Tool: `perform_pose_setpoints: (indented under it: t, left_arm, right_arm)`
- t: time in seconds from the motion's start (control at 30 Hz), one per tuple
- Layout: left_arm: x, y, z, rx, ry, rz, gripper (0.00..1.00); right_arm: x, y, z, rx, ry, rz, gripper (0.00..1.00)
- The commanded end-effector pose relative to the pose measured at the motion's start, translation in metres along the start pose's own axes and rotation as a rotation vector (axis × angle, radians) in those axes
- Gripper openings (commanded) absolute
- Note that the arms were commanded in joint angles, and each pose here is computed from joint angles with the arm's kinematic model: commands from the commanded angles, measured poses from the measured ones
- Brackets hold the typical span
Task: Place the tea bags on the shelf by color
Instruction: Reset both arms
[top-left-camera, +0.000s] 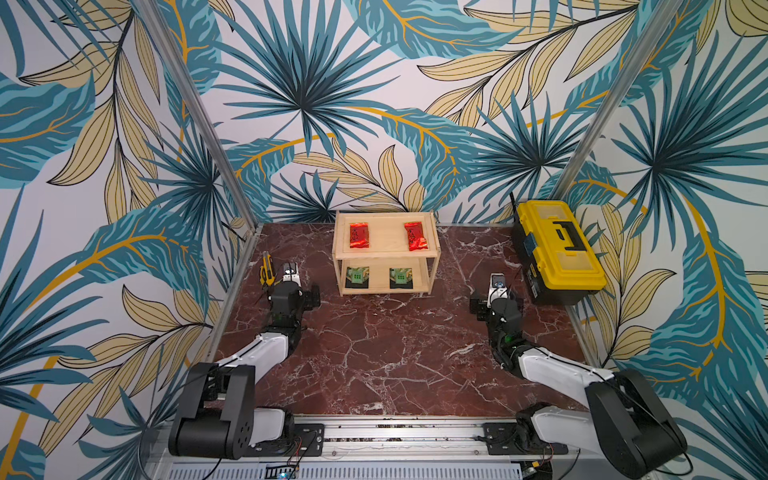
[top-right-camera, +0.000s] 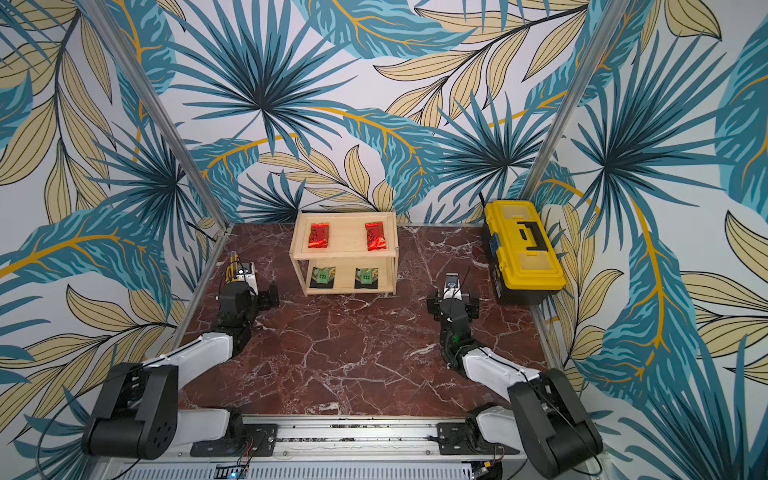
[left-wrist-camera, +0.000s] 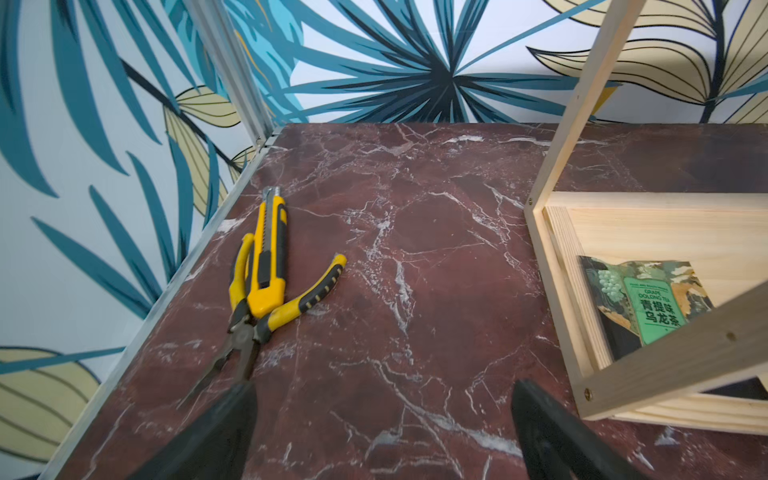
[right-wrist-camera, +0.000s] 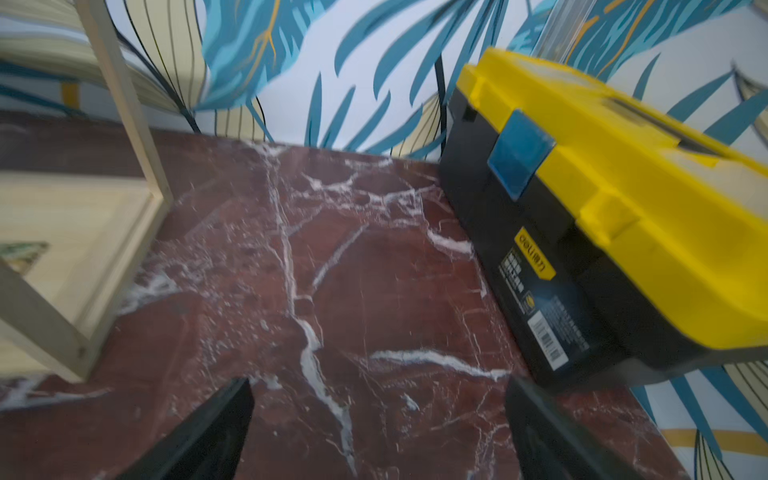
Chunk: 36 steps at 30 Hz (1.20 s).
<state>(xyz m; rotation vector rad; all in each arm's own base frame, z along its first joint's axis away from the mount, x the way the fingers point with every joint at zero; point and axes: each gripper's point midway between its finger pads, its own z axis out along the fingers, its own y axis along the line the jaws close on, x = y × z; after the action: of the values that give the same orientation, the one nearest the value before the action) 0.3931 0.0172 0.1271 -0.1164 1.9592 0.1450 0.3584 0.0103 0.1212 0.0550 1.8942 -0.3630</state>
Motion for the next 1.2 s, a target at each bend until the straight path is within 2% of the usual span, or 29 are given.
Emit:
perform_pose_setpoints:
  t: [0.0,0.13,0.2,0.37,0.47,0.53,0.83,1.17]
  left_arm:
    - [-0.010,0.006,0.004,0.023,-0.132,-0.021,1.00]
    - [0.006,0.020,0.008,-0.005,-0.176,-0.090,1.00]
    - [0.005,0.021,0.010,-0.015,-0.184,-0.096,1.00]
    - [0.005,0.020,0.012,-0.012,-0.182,-0.083,1.00]
    - [0.005,0.018,0.014,-0.007,-0.173,-0.074,1.00]
    - [0.005,0.008,0.015,0.046,-0.161,-0.046,1.00]
    - [0.006,-0.003,0.016,0.137,-0.151,-0.041,1.00]
    - [0.005,-0.003,0.016,0.142,-0.154,-0.040,1.00]
  right_arm:
    - [-0.027,-0.006,0.007,-0.044,-0.131,0.064,0.99]
    - [-0.010,-0.016,0.031,-0.107,-0.081,0.182,0.99]
    - [-0.005,-0.012,0.038,-0.122,-0.104,0.180,0.99]
    - [0.000,-0.009,0.050,-0.175,-0.006,0.192,0.99]
    - [0.000,-0.010,0.051,-0.190,-0.001,0.207,0.99]
    - [0.000,-0.010,0.052,-0.191,0.003,0.209,0.99]
    - [-0.001,-0.009,0.048,-0.198,-0.009,0.201,0.99]
    - [0.001,-0.003,0.052,-0.208,0.013,0.172,0.99]
